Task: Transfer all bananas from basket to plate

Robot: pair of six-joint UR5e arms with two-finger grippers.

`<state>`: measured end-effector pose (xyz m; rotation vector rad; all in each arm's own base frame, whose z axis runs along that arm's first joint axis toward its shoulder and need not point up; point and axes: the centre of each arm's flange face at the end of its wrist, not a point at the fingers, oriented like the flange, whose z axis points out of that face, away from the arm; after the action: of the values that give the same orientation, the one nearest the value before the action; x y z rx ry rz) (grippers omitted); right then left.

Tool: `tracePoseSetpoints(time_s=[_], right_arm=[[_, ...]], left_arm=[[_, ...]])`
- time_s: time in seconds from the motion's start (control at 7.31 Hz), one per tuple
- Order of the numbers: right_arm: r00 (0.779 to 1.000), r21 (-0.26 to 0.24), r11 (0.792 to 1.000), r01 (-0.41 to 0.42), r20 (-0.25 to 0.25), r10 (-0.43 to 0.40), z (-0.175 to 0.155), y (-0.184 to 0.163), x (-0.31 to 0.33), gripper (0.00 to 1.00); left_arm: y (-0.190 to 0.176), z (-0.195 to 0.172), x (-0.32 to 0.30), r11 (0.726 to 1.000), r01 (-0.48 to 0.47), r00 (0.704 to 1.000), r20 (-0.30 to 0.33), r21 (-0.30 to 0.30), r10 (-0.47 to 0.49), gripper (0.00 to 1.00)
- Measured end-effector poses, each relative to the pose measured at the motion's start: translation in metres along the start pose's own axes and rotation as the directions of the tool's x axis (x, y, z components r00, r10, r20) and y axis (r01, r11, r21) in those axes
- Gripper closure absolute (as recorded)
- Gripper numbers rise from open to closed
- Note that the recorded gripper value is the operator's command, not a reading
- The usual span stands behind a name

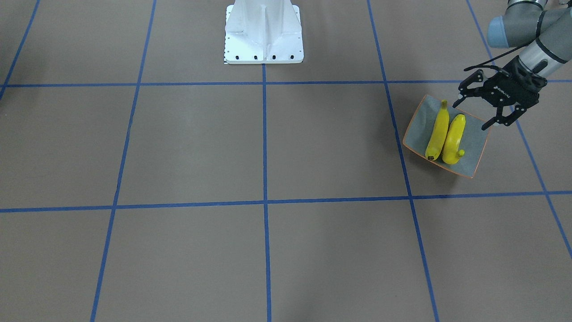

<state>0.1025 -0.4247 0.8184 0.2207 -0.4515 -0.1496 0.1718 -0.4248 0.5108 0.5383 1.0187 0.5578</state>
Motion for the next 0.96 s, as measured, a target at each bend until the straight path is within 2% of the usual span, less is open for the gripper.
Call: tracePoseSetpoints(time_s=[0.27, 0.55, 0.68, 0.96], right_arm=[[1.000, 0.023, 1.000, 0.000, 0.010, -0.001, -0.024, -0.022, -0.010, 1.00], [0.998, 0.056, 0.996, -0.064, 0.029, 0.063, -0.074, -0.063, -0.033, 1.00], [0.992, 0.088, 0.990, -0.113, 0.073, 0.106, -0.096, -0.089, -0.051, 1.00], [0.962, 0.128, 0.973, -0.192, 0.219, 0.161, -0.131, -0.160, -0.104, 1.00]], left_arm=[[0.000, 0.001, -0.001, 1.000, 0.003, 1.000, 0.000, -0.002, -0.003, 0.00], [-0.004, 0.000, 0.002, 1.000, 0.016, 1.000, -0.004, 0.004, -0.016, 0.00], [-0.013, -0.001, 0.006, 0.999, 0.051, 0.999, -0.009, 0.016, -0.051, 0.00], [-0.049, -0.002, 0.021, 0.987, 0.147, 0.989, -0.036, 0.057, -0.145, 0.00]])
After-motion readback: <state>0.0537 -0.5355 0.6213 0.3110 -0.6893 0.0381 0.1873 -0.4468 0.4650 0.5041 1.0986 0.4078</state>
